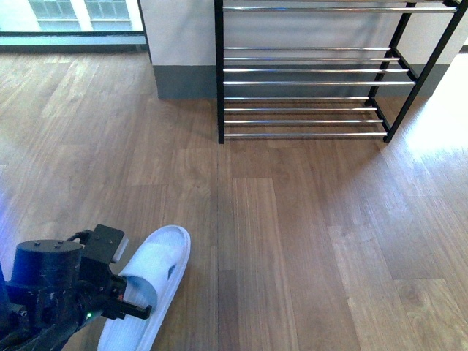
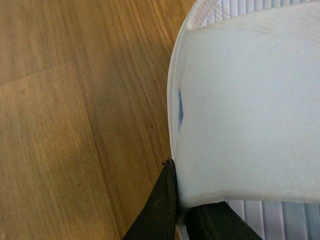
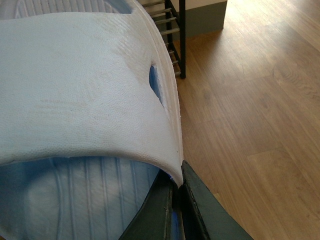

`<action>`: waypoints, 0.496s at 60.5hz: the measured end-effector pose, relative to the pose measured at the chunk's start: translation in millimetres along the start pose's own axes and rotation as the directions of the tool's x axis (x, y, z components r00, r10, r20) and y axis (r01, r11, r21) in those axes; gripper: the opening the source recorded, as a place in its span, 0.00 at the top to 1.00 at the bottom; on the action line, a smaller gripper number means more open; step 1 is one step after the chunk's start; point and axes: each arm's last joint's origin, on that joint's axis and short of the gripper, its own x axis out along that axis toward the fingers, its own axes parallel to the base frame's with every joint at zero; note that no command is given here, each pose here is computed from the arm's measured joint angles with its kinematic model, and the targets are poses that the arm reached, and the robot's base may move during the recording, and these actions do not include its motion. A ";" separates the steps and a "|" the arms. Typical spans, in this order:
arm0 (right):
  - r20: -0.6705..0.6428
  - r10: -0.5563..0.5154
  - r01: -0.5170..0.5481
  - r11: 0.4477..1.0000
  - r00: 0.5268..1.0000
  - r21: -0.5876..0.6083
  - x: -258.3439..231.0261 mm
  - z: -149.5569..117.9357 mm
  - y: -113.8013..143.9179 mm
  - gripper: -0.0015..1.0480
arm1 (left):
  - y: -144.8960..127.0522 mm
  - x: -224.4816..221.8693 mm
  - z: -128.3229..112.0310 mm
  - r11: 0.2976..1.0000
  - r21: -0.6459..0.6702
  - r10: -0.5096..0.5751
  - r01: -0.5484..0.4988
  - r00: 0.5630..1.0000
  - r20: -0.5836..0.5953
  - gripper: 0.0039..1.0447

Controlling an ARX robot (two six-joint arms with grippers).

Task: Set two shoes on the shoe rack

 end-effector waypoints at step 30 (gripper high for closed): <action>0.000 0.000 0.000 1.000 1.000 0.000 0.0 0.0 0.0 0.98 | 0.0 -139.3 66.4 0.998 -0.054 0.032 -0.027 0.995 0.100 0.98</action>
